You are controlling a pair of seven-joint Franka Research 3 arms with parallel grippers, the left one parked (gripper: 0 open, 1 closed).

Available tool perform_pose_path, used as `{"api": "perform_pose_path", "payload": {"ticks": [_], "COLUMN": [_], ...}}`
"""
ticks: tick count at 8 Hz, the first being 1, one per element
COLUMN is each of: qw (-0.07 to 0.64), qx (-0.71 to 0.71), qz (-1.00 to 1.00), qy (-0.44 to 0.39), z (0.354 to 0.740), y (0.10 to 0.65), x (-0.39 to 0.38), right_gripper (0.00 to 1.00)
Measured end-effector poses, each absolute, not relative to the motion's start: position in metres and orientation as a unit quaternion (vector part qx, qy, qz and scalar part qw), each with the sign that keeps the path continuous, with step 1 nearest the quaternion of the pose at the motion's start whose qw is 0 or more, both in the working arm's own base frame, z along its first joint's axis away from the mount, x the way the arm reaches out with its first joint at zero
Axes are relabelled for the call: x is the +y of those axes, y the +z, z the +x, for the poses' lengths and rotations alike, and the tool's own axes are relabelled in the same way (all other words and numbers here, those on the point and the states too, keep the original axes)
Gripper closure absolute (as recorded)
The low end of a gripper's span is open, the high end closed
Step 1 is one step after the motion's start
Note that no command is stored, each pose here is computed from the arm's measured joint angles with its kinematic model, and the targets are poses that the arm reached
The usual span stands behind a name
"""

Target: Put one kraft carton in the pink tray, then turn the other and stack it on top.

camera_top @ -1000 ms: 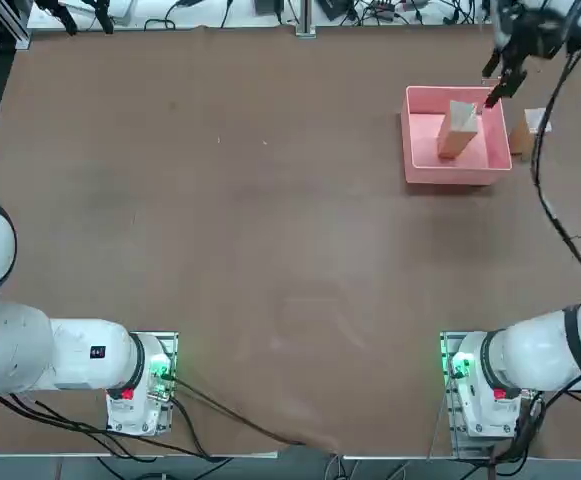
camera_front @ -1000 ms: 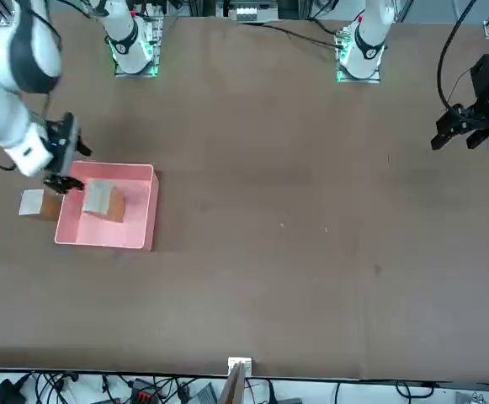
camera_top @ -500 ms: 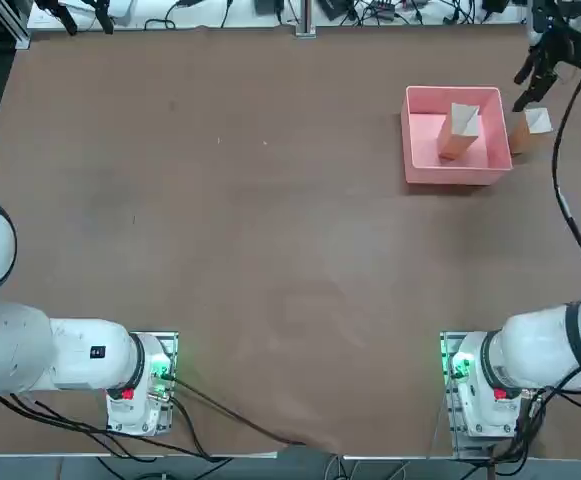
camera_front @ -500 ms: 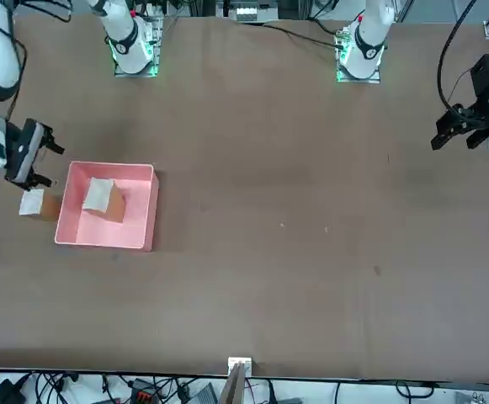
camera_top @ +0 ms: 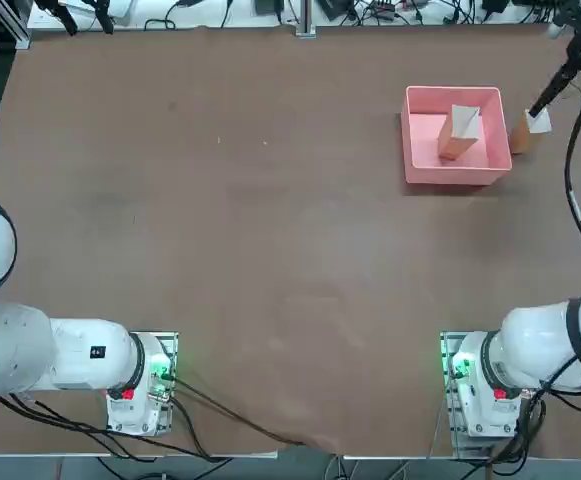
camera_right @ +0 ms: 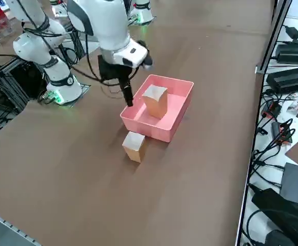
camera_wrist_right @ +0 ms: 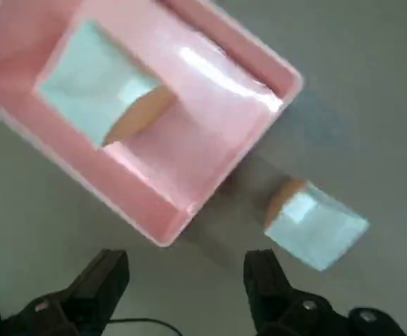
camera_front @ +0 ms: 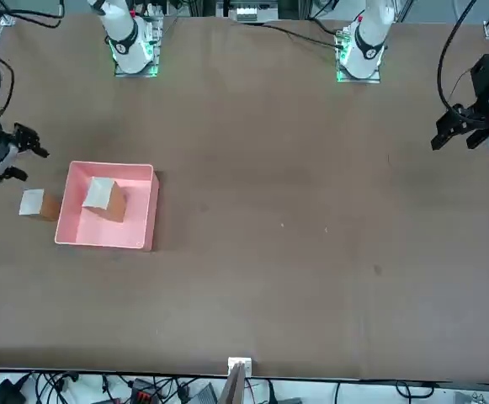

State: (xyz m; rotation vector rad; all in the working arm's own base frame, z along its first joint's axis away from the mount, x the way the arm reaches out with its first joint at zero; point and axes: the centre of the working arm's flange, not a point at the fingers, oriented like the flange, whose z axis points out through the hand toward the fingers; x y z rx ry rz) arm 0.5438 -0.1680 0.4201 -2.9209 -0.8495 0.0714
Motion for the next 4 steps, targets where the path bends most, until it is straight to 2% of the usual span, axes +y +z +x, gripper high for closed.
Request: {"api": "perform_pose_path", "payload": {"ticks": [4], "qw": [-0.006], "qx": [-0.031], "qz": [-0.999], "qy": [0.011], "z": [0.560], "y": [0.407], "x": [-0.174], "right_gripper": [0.00]}}
